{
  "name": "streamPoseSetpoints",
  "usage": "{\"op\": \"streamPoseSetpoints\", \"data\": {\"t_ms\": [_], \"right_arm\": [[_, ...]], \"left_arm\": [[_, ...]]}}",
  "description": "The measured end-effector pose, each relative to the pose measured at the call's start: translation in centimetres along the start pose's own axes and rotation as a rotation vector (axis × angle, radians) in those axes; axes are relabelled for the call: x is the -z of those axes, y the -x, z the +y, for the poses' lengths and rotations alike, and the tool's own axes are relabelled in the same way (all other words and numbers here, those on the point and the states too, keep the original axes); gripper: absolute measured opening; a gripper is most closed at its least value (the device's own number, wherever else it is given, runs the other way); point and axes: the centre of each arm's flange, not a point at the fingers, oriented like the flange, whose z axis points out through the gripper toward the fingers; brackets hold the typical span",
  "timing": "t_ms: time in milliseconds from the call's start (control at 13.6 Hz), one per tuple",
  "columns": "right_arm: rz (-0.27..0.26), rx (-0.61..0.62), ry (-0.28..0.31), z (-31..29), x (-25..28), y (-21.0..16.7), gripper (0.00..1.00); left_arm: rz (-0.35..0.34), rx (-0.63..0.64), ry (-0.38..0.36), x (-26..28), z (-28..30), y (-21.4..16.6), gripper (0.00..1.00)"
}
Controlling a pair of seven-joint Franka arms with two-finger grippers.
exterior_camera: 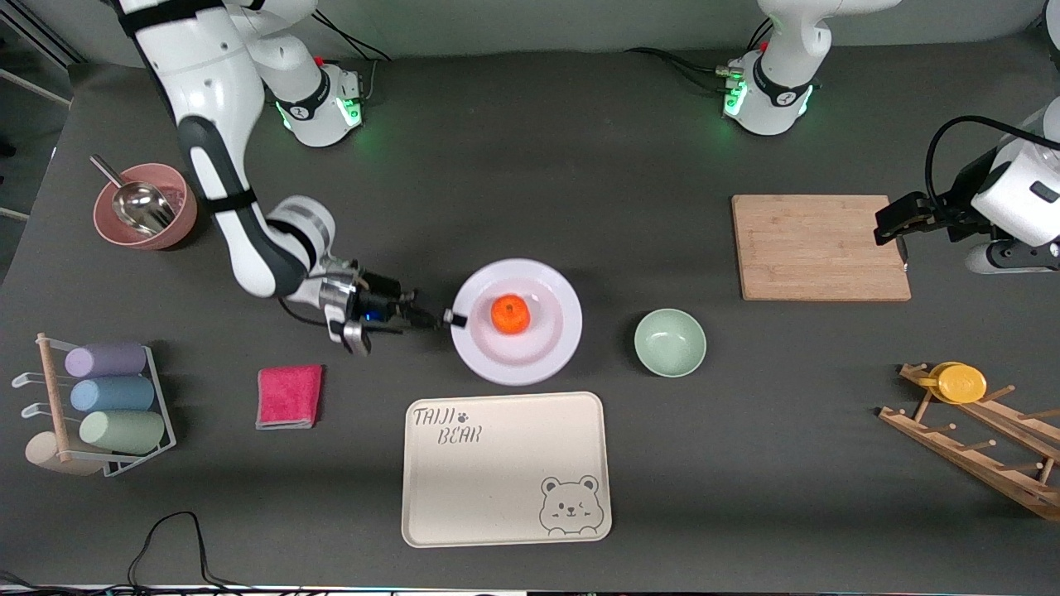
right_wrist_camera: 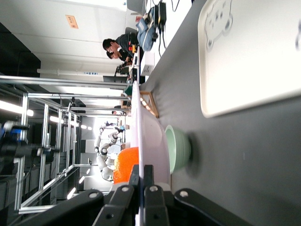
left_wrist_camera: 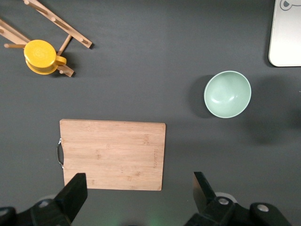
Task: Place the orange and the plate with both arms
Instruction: 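Carry the plate with the orange onto the bear tray with the right gripper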
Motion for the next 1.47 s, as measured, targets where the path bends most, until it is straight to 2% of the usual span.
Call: {"op": "streamPoseSetpoints", "data": {"t_ms": [294, 588, 809, 1103, 1471], "right_arm": [[0.023, 0.019, -0.004, 0.9, -3.0, -9.6, 0.04], [0.044, 0.016, 0.007, 1.8, -3.9, -15.4, 0.04], [0.040, 0.019, 0.015, 3.4, -4.9, -16.6, 0.04], [0.043, -0.003, 0.065, 7.7, -5.8, -15.9, 0.04], [0.043, -0.001, 0.096, 10.4, -6.2, -15.3, 0.04]], "left_arm": [[0.018, -0.022, 0.001, 0.4, 1.1, 0.1, 1.00], [0.040, -0.023, 0.004, 0.6, 1.1, -0.1, 1.00], [0.041, -0.023, 0.004, 0.6, 1.1, -0.1, 1.00], [0.044, -0.016, 0.005, 0.7, 0.7, -0.2, 1.00], [0.044, -0.019, 0.005, 0.7, 0.8, -0.2, 1.00]]}}
